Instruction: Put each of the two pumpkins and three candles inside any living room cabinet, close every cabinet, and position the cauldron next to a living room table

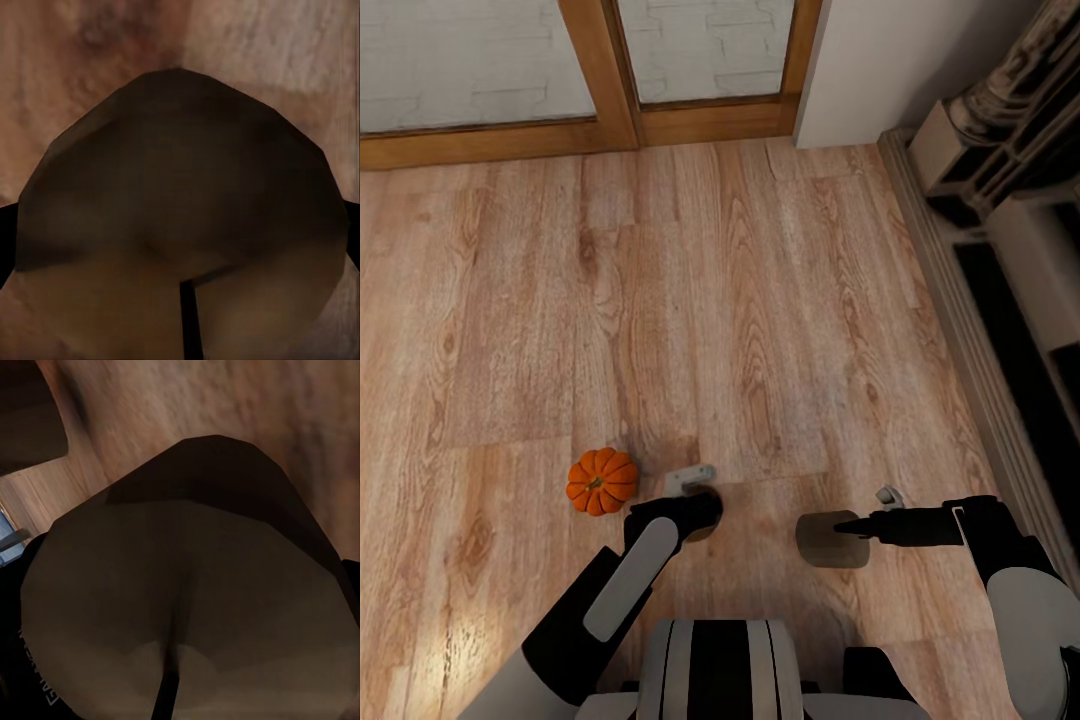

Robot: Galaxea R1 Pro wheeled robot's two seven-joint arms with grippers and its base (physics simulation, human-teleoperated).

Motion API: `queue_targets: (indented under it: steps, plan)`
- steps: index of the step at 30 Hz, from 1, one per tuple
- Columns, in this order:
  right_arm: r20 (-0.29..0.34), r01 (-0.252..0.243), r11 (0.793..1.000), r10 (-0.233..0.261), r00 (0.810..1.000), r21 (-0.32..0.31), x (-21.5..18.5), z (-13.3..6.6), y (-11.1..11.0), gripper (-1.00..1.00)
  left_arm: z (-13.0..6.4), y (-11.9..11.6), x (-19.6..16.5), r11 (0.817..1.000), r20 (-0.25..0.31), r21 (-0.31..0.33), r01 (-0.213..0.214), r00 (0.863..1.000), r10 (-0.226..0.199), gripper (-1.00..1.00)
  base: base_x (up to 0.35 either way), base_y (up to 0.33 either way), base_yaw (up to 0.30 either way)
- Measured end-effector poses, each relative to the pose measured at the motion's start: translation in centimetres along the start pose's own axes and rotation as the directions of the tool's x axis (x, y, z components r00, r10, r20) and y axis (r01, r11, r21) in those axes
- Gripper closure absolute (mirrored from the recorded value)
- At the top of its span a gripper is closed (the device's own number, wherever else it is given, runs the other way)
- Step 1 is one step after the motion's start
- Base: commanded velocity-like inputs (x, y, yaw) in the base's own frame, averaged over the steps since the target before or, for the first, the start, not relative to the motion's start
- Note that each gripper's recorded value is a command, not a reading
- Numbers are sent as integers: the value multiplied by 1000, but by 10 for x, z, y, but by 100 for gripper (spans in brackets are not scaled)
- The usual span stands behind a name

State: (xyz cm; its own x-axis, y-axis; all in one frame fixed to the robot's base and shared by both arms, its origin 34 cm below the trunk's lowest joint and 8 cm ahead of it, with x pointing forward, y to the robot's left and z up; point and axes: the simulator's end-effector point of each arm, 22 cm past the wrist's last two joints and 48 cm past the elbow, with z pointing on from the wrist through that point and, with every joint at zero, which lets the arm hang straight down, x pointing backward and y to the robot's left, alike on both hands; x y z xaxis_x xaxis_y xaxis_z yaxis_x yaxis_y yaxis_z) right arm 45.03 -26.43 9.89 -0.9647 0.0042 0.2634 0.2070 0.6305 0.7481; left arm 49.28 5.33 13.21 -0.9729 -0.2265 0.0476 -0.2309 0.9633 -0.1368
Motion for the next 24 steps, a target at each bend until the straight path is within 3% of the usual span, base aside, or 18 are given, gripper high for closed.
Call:
queue_targets:
  steps: [24]
  plan:
    - [4, 13, 1000, -13, 1000, 12, -4, -4, -1, 100, -3, -2, -3, 1000, 9, 8, 2, 1000, -2, 100, 0, 0, 0]
